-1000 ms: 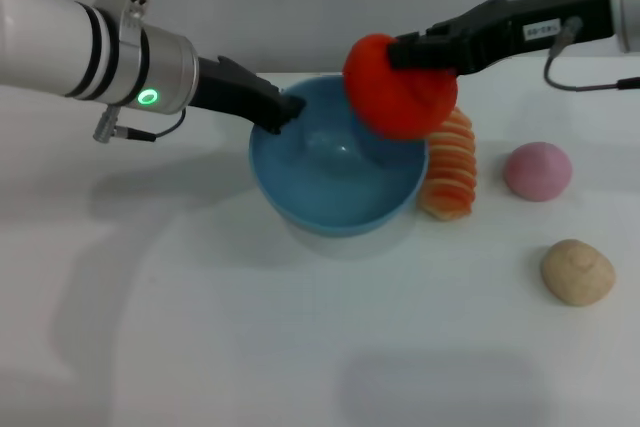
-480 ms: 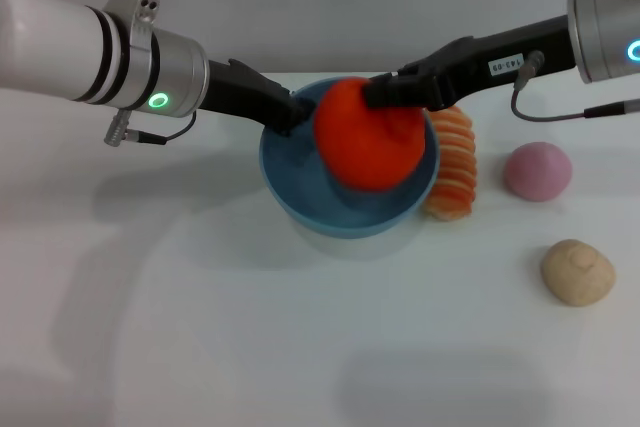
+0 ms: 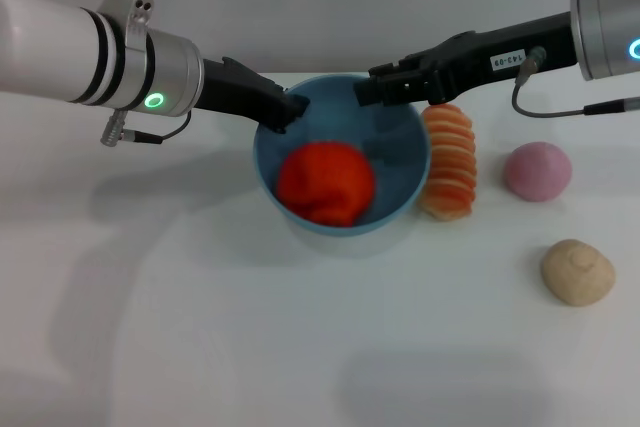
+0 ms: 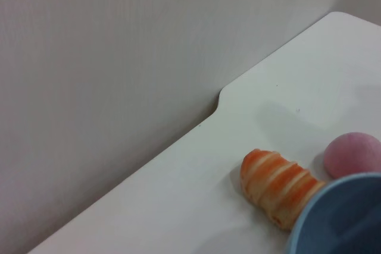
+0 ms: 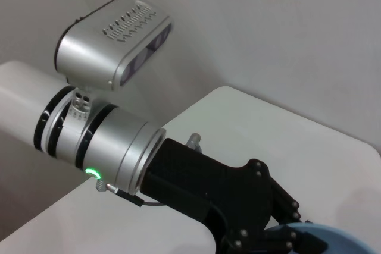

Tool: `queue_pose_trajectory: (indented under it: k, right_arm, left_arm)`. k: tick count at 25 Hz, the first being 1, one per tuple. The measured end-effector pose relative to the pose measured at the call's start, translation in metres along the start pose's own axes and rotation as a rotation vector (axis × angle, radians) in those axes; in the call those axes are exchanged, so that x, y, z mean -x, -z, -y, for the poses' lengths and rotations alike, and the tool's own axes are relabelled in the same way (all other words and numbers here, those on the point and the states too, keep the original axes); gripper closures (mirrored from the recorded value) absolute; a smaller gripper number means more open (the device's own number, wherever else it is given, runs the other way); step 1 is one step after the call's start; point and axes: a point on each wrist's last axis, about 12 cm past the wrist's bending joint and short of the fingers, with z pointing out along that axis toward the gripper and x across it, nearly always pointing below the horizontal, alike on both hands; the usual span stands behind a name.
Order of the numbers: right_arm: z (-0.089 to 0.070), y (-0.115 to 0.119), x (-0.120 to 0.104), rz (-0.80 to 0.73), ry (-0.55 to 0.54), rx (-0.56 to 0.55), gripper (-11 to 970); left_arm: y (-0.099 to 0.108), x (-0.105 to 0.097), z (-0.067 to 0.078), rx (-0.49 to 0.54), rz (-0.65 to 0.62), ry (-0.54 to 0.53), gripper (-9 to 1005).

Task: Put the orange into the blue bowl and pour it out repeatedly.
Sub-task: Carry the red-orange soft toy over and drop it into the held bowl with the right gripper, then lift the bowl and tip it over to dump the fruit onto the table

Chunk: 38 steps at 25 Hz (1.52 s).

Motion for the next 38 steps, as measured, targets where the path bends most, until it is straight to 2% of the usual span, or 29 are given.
queue_pose_trajectory:
  k: [3, 7, 11, 14, 18, 24, 26, 28, 29, 31, 37, 38]
  right_arm:
    - [0.001, 0.001, -0.001, 0.004, 0.004, -0.002, 671]
    - [0.004, 0.015, -0.003, 0.042, 0.027, -0.042, 486]
    - [0.018, 0.046, -0.011, 0.13, 0.09, -0.195, 355]
    - [0.032, 0.069, -0.028, 0.214, 0.108, -0.346, 269]
    - [0.054, 0.089, -0.063, 0.327, 0.08, -0.518, 270]
    - [0.069, 0.092, -0.135, 0.495, 0.028, -0.619, 271]
    - [0.07, 0.091, -0.155, 0.533, 0.02, -0.652, 271]
    - [0.071, 0.086, -0.171, 0.539, 0.004, -0.667, 272]
    - [0.071, 0.08, -0.18, 0.53, -0.013, -0.666, 272]
    - [0.071, 0.078, -0.182, 0.527, -0.022, -0.663, 272]
    - [0.073, 0.071, -0.185, 0.515, -0.037, -0.664, 272]
    - [0.074, 0.071, -0.184, 0.516, -0.037, -0.663, 272]
  left_arm:
    - [0.0, -0.001, -0.001, 0.004, 0.001, 0.003, 998]
    - [-0.001, -0.002, -0.002, 0.008, 0.001, 0.007, 998]
    - [-0.001, -0.002, -0.004, 0.025, 0.013, 0.004, 997]
    - [-0.003, -0.002, -0.006, 0.05, 0.026, 0.003, 997]
    - [-0.01, 0.001, -0.004, 0.093, 0.048, -0.037, 997]
    - [-0.016, 0.019, 0.002, 0.145, 0.103, -0.118, 997]
    - [-0.021, 0.035, 0.008, 0.213, 0.135, -0.235, 997]
    - [-0.024, 0.041, 0.012, 0.24, 0.141, -0.299, 998]
    - [-0.027, 0.049, 0.019, 0.274, 0.155, -0.38, 998]
    - [-0.028, 0.051, 0.021, 0.283, 0.16, -0.407, 998]
    - [-0.037, 0.063, 0.046, 0.443, 0.203, -0.805, 998]
    - [-0.037, 0.063, 0.046, 0.443, 0.203, -0.805, 998]
